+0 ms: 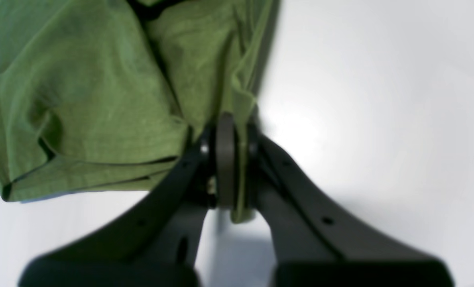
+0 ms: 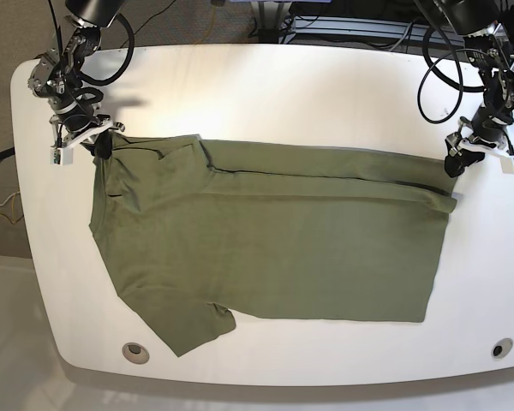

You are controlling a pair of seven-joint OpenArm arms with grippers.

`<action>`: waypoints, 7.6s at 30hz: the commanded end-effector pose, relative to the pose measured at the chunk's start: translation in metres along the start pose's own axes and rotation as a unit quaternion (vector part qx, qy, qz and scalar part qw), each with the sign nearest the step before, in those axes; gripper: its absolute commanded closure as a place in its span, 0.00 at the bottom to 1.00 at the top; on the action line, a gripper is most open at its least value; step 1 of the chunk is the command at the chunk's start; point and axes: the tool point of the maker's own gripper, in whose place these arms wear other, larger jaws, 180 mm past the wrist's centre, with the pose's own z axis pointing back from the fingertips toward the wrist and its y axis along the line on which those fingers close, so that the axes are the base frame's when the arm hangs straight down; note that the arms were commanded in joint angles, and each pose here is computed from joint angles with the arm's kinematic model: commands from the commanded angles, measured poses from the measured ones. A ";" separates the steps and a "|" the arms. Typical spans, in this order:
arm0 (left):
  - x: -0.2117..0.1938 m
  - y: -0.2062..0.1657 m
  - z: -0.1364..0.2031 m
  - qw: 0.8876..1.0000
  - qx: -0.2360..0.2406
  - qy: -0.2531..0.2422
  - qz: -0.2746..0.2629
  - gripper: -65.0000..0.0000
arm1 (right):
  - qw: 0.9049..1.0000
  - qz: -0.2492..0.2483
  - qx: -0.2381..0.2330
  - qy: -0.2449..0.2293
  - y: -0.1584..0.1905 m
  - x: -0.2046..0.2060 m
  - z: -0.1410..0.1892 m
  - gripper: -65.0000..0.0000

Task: Fold the T-shirt properly
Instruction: 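Pull the folded edge with both grippers away from the hem, then open both grippers and move them along the shirt's sides toward the hem, then lower both grippers to the shirt's side edges near the sleeve and hem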

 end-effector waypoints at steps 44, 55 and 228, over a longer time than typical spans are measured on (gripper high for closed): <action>-0.050 0.021 0.015 0.998 0.015 0.058 0.009 1.00 | 0.999 0.019 -0.020 0.033 -0.010 -0.018 0.015 1.00; -0.068 0.034 0.044 0.996 0.029 0.079 -0.020 1.00 | 0.997 0.058 -0.029 0.049 -0.008 -0.033 0.047 1.00; 0.087 -0.052 -0.056 0.984 -0.020 0.013 -0.179 0.53 | 0.990 0.036 0.096 -0.102 0.048 0.191 -0.099 0.45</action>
